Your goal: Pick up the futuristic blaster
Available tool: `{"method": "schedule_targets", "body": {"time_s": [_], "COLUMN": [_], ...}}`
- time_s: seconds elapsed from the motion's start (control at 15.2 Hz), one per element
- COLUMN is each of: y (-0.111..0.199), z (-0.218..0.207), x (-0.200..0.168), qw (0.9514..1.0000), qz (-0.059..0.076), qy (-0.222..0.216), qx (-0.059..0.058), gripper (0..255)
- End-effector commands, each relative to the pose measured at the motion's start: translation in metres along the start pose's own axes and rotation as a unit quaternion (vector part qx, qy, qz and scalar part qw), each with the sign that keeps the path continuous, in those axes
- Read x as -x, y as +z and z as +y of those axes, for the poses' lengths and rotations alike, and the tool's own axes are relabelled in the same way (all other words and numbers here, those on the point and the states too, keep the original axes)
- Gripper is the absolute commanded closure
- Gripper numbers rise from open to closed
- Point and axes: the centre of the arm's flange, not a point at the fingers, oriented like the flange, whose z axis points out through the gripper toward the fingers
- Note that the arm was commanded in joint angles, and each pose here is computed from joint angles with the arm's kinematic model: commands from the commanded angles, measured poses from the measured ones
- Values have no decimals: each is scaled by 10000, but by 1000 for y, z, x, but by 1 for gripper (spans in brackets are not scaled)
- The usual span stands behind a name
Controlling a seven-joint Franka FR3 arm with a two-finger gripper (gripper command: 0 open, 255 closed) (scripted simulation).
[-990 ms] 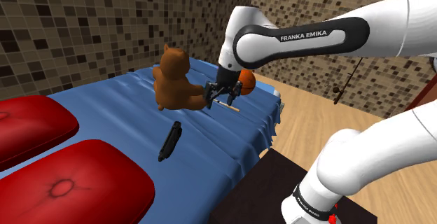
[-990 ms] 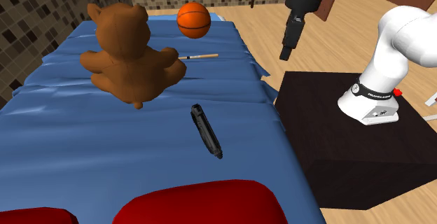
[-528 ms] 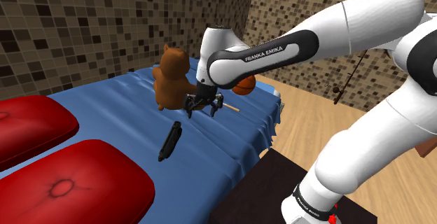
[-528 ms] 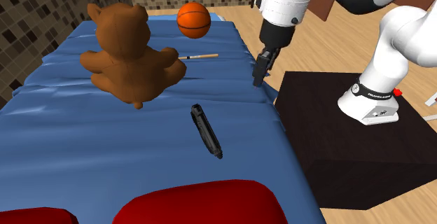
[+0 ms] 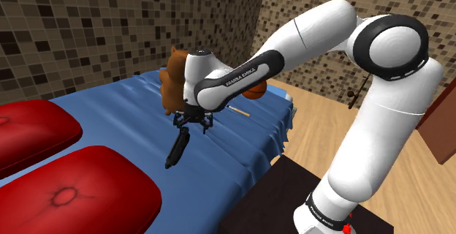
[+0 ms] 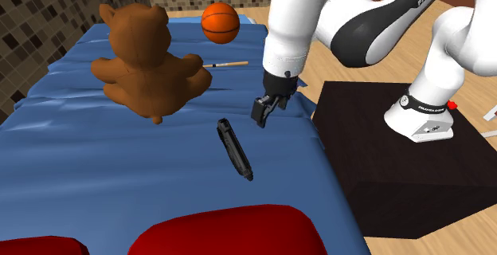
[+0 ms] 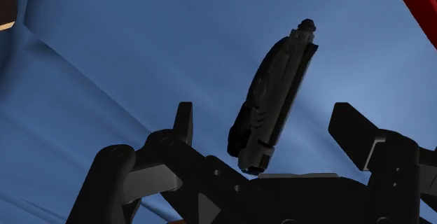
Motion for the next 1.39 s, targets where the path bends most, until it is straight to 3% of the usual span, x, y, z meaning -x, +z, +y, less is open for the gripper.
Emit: {"method": "schedule_targets", "body": {"time_s": [0.0,0.33,0.66,1.32], "y": [23,76,130,174], "z": [-14,-48,-76,-77], "x": [-7,-32,-62,-61], "qw": [9995,9950,9857,9849], "qz": [20,59,99,101], "qy": [298,980,1657,1703], "qx": [46,168,289,297], "gripper": [0,0,0,0]}}
